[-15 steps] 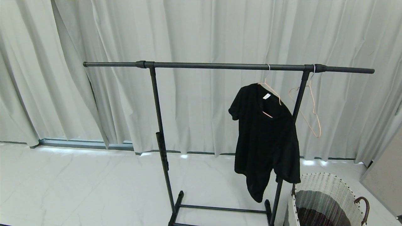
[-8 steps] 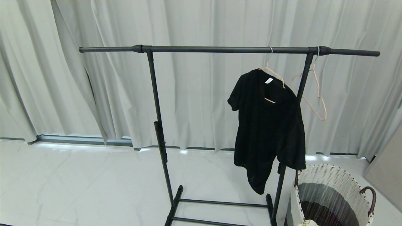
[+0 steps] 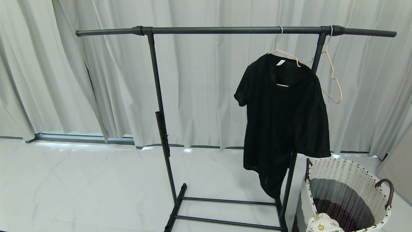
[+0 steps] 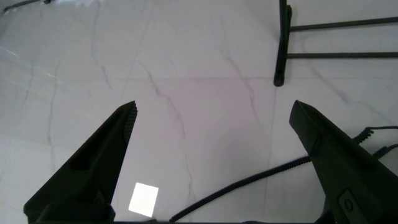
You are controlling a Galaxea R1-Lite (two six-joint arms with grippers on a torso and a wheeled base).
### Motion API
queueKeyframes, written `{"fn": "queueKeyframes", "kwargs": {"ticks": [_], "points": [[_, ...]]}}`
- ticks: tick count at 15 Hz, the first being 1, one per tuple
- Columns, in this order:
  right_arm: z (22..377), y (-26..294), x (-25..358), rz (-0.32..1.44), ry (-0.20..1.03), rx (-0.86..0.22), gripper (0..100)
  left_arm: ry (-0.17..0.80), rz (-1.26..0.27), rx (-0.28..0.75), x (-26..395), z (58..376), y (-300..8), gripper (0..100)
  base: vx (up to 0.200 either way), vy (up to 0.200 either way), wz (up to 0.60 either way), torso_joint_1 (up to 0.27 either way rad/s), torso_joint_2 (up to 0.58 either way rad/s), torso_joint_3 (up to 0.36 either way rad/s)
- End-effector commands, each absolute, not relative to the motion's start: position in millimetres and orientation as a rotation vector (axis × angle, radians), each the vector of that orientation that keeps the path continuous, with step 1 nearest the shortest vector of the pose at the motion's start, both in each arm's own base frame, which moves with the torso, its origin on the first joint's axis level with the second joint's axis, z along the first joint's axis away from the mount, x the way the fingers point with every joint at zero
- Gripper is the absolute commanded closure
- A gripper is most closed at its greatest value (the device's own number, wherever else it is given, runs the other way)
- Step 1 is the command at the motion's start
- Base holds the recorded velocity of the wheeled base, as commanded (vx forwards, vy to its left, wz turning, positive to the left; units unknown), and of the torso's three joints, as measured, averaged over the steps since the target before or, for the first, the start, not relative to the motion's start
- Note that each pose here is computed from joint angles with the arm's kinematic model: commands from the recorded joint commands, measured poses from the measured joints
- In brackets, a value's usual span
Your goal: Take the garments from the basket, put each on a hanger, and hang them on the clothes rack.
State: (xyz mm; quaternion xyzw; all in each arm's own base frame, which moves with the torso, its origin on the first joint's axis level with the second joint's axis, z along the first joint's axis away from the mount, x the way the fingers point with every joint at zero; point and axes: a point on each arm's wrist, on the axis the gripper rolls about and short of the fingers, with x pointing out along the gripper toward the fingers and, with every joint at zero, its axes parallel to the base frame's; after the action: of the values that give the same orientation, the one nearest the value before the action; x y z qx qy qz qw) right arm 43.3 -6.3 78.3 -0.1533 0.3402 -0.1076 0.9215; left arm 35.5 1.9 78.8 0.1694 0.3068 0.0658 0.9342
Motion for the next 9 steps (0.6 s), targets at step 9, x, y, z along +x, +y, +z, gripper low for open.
{"fn": "queueKeyframes", "kwargs": {"ticks": [9], "points": [[79.2, -5.5, 41.9, -0.207, 0.677, -0.320, 0, 0.614, 0.127, 0.346, 34.8, 79.3, 1.7, 0, 0.000, 0.000, 0.00, -0.012, 0.04, 0.026]]}}
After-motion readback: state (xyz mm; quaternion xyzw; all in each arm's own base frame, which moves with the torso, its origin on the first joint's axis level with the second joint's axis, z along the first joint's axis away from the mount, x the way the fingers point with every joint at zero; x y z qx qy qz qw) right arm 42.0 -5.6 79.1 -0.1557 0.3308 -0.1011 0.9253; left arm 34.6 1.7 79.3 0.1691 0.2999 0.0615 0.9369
